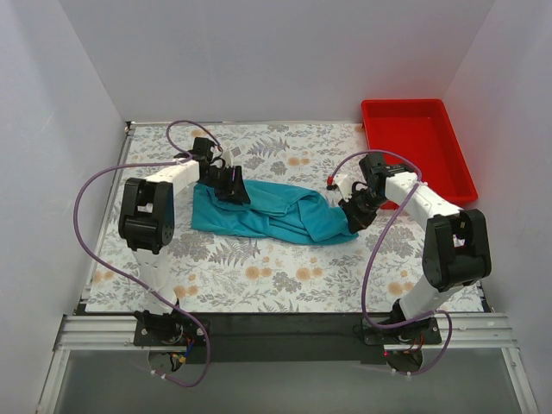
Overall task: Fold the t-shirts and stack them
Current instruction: Flatten the tshirt out
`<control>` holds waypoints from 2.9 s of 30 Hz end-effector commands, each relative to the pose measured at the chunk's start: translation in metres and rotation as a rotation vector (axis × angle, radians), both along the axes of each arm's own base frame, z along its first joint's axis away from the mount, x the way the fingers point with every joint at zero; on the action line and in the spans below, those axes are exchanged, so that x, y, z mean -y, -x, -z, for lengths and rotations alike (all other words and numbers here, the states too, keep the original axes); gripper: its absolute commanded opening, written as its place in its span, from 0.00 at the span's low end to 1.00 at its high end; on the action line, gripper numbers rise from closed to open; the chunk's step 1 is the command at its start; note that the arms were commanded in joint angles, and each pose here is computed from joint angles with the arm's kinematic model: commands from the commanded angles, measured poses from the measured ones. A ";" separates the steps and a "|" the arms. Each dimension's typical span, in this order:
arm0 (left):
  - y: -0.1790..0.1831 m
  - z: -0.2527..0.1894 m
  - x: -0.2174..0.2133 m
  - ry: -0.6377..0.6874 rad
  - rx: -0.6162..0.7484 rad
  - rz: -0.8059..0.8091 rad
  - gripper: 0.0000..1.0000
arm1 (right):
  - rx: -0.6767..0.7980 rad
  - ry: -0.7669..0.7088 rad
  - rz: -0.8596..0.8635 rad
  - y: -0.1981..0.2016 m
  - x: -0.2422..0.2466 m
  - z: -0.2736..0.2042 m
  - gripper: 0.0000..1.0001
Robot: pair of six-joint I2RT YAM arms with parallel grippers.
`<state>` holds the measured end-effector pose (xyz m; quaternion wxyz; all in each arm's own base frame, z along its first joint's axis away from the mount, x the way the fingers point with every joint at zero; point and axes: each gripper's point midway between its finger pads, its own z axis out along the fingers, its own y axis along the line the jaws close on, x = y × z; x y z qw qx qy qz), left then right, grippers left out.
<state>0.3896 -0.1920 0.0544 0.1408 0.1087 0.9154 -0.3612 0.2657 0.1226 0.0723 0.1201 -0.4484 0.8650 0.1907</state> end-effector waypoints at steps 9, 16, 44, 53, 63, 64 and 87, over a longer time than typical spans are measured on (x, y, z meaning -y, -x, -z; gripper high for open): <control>0.013 -0.059 -0.001 0.021 0.082 0.022 0.00 | 0.062 -0.002 -0.009 -0.009 0.001 -0.024 0.01; -0.028 -0.176 -0.045 0.061 0.287 -0.103 0.00 | 0.343 0.017 -0.016 -0.065 0.002 -0.102 0.01; 0.099 -0.364 -0.136 -0.083 0.801 -0.508 0.00 | 0.743 0.004 -0.028 -0.038 0.020 -0.258 0.01; -0.010 -0.409 -0.155 -0.062 0.929 -0.592 0.00 | 1.176 -0.018 0.170 -0.153 0.015 -0.373 0.01; -0.152 -0.537 -0.183 0.113 1.469 -0.700 0.00 | 1.751 0.003 0.509 -0.268 0.037 -0.502 0.01; -0.143 -0.567 -0.187 0.154 1.604 -0.732 0.00 | 1.856 -0.036 0.552 -0.262 0.040 -0.530 0.01; -0.097 -0.296 -0.215 0.014 1.116 -0.646 0.00 | 1.429 -0.171 0.058 -0.251 -0.038 -0.292 0.01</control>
